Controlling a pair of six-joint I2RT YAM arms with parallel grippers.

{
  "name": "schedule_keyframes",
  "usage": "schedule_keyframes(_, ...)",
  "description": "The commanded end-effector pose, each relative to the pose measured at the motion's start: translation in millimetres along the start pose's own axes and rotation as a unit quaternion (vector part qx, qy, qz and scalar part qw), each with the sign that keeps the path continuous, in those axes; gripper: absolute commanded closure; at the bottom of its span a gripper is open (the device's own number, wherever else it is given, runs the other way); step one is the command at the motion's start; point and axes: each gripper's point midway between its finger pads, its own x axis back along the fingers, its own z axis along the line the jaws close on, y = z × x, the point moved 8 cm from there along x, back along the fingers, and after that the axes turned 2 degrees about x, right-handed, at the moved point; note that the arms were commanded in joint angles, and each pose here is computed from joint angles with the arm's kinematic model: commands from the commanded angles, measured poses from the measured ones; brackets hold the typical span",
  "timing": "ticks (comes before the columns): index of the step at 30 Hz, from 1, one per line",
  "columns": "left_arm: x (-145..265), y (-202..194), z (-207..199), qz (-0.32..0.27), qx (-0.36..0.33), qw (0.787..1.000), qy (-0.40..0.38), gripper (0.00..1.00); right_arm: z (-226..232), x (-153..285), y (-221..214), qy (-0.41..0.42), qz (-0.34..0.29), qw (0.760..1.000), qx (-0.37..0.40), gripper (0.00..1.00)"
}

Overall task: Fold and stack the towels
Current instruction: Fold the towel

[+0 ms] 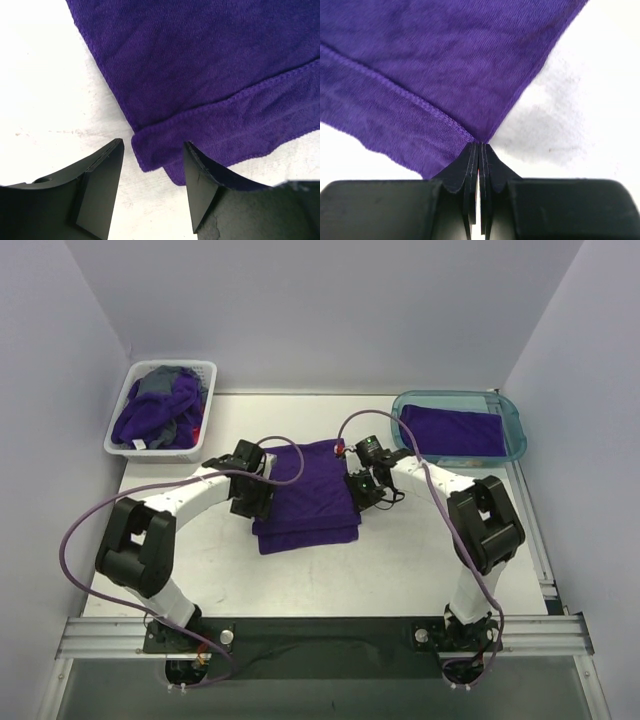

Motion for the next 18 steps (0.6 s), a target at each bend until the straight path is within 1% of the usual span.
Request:
schedule_keyframes(1,16,0,-2,-0.023,0.014,1.0,-0.014,0.39,10,23,-6,0.013,-0.009,1.0,0.022,1.0)
schedule_keyframes(5,21,-6,-2,-0.03,0.03,0.999,-0.014,0.39,19,33,-13,0.022,-0.018,0.999,0.035,1.0)
schedule_keyframes(8,25,-12,-3,-0.041,0.047,0.998,-0.021,0.39,27,33,-25,0.035,-0.005,0.999,0.037,1.0)
schedule_keyframes(11,24,-20,-3,-0.043,0.065,0.997,-0.023,0.39,34,31,-42,0.045,0.022,0.998,0.036,1.0)
schedule_keyframes(14,29,-23,-2,-0.058,0.078,0.995,-0.02,0.39,40,30,-55,0.046,0.044,0.997,0.03,0.99)
schedule_keyframes(18,33,-20,-2,-0.074,0.088,0.993,-0.017,0.39,46,28,-74,0.044,0.085,0.995,0.03,0.92)
